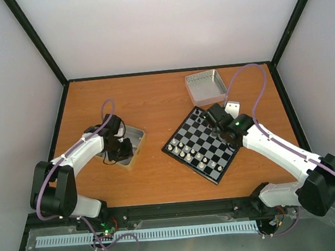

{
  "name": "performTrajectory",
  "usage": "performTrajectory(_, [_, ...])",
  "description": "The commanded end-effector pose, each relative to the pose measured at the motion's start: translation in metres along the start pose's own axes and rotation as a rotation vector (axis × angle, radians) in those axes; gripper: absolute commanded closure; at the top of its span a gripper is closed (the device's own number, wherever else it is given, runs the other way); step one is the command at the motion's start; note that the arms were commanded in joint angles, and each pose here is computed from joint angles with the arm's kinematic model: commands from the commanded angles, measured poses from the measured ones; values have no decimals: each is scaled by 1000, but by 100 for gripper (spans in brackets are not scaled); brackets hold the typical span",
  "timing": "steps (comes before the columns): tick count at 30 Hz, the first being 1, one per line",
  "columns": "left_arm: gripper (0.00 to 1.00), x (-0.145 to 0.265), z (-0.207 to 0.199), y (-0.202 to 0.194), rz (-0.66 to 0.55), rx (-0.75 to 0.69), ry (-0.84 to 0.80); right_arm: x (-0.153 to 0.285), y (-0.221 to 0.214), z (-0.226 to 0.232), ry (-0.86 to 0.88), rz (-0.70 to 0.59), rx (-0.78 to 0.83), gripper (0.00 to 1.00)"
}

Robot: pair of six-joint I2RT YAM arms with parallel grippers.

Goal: Set up the chess pieces on the board
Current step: Move the storage box to the center of the board.

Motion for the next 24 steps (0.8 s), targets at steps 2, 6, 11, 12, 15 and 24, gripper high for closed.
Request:
performTrajectory(2, [74,4,-41,10,-5,-126,-165,10,8,-9,-61,-48,44,73])
performTrajectory(6, [72,-8,-57,22,-15,-138,-149,13,11,-10,-57,-62,74,73])
performTrajectory(11, [60,-17,-60,40,-50,-30,-61,13,12,-13,-60,-66,84,73])
performTrajectory(12, [58,-17,-61,42,-49,-1,-54,14,11,-14,-58,-70,81,72])
performTrajectory(15, [51,-18,-60,44,-54,49,-29,15,11,-16,-51,-83,78,73])
performTrajectory(24, [52,-34,-59,42,24,171,-21,20,10,-23,-62,-96,123,72])
Point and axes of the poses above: each gripper's point midway between its finger pads, its own x axis back along the fingers, its own z axis along the line the jaws close on, y = z × x, the point moved 9 cm from there along x, back along the fingers, and after that the axes turned 7 degrees about x, right-handed, at the moved point
